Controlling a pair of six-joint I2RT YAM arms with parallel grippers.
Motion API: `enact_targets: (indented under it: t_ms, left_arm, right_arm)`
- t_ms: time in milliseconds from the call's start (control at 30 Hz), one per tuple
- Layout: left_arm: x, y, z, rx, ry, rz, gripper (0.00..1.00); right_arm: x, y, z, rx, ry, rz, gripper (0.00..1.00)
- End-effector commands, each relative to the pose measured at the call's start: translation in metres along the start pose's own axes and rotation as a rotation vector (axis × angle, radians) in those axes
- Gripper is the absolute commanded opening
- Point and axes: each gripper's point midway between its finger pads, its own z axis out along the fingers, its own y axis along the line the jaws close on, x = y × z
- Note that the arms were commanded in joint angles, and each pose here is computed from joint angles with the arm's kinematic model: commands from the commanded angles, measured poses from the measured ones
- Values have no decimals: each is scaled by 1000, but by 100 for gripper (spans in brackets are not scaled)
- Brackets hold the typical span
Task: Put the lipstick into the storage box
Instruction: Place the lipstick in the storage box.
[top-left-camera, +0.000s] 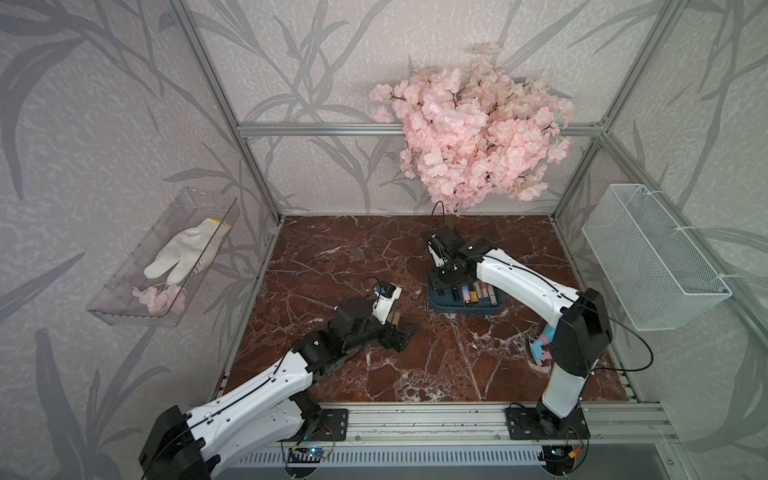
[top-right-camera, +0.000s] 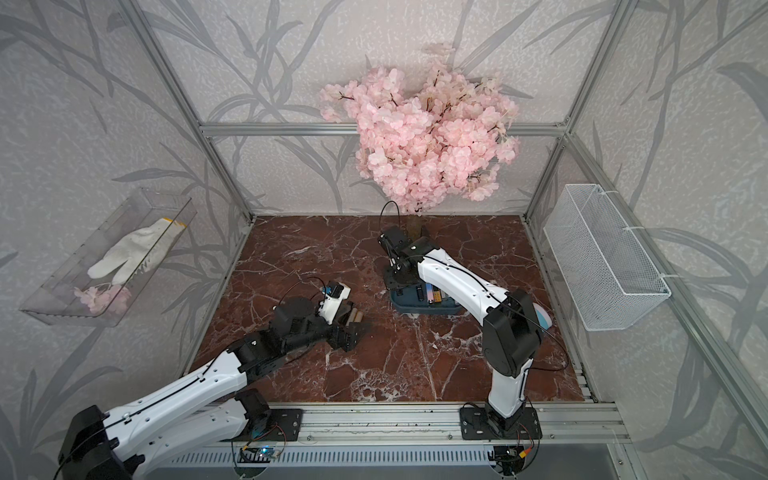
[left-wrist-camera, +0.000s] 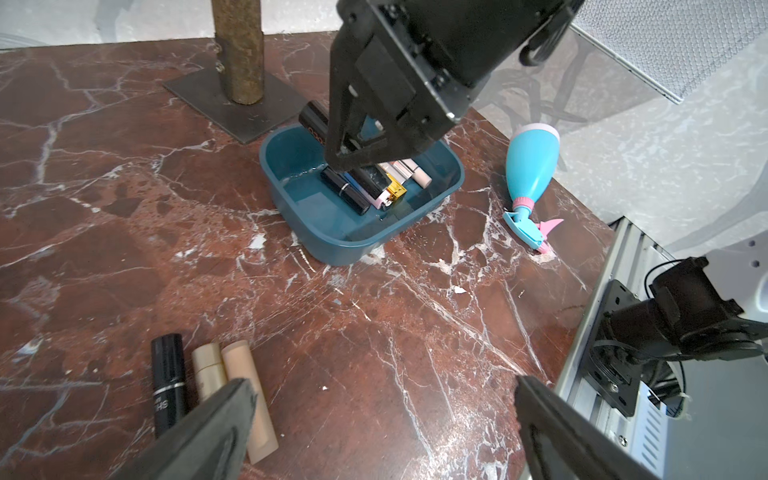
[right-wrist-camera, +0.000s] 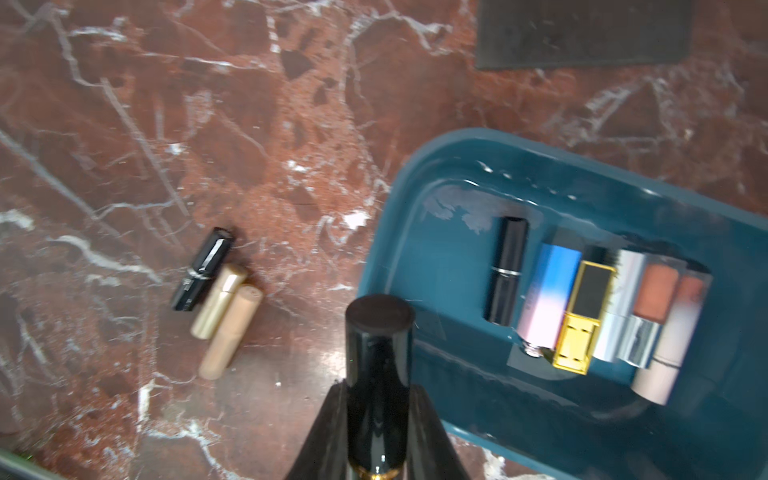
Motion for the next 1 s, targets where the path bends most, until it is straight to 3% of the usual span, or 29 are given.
enact_targets:
  t_ms: [0,267,500,967]
  left_arm:
    - [-21,-9,4,34,-20,43,98]
    - [-21,-9,31,32,106,49,100]
    - [-35,-3,42,3,51,64,100]
    - [-32,2,45,-24,65,85,100]
  right_arm:
    - [0,-13,-3,3,-5,10,17]
    - [4,-38,20,18,32,53,17]
    - [6,-49,41,31,69,55,17]
    - [14,-52,77,32,129,68,17]
